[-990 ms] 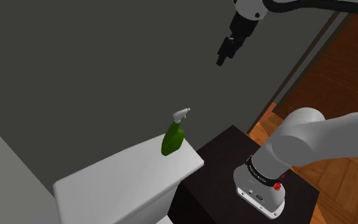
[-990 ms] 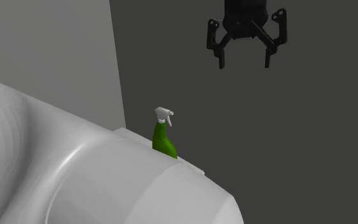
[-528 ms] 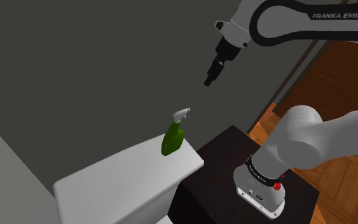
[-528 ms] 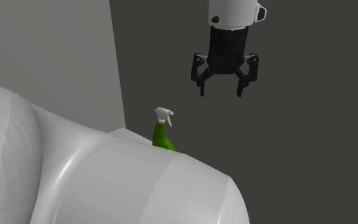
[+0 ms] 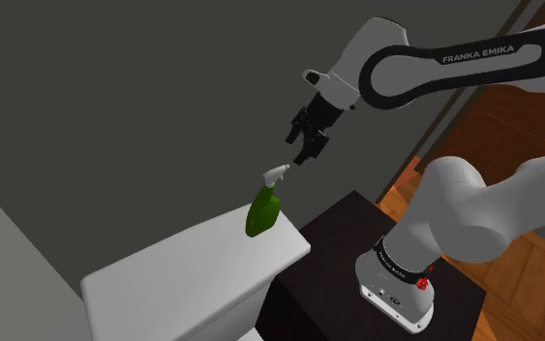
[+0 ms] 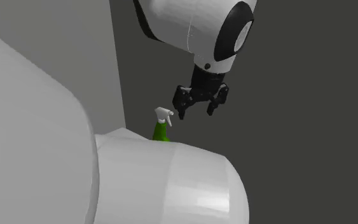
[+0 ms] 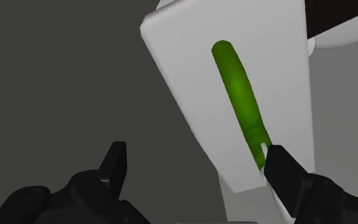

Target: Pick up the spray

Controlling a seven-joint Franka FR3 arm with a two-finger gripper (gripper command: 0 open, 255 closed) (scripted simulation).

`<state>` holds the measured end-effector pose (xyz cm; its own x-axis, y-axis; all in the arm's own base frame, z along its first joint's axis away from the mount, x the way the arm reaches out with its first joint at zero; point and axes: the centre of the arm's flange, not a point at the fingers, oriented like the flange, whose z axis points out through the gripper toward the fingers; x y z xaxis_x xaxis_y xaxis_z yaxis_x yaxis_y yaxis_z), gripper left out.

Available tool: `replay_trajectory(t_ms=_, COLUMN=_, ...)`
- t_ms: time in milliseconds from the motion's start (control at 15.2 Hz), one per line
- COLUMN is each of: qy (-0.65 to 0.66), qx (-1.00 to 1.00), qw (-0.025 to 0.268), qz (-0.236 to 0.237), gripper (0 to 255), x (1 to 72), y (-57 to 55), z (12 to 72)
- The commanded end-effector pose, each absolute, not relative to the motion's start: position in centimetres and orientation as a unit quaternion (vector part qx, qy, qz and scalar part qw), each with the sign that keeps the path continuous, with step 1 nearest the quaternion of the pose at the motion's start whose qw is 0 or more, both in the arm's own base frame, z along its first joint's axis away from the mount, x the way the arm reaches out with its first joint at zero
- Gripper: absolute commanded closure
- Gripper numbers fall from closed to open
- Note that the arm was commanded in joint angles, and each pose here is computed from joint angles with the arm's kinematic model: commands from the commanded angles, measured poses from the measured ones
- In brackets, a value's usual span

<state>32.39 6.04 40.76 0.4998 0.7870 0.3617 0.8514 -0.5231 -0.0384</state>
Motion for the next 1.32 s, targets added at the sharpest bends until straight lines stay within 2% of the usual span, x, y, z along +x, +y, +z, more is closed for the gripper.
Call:
replay_trajectory(t_ms=0, qy=-0.526, qx=-0.825, qw=0.124, qz=-0.163, gripper=0, x=31.9, y=7.3, z=38.6)
replay_trajectory(t_ms=396, qy=-0.653, qx=-0.712, qw=0.178, qz=-0.187, gripper=0, x=30.7, y=10.7, z=32.6)
replay_trajectory(t_ms=1056, qy=-0.655, qx=-0.710, qw=0.178, qz=-0.187, gripper=0, x=30.7, y=10.7, z=28.6)
replay_trajectory(t_ms=1122, qy=-0.655, qx=-0.710, qw=0.178, qz=-0.187, gripper=255, x=30.7, y=10.7, z=28.6)
replay_trajectory(t_ms=1254, qy=-0.655, qx=-0.710, qw=0.178, qz=-0.187, gripper=255, x=30.7, y=10.7, z=28.6)
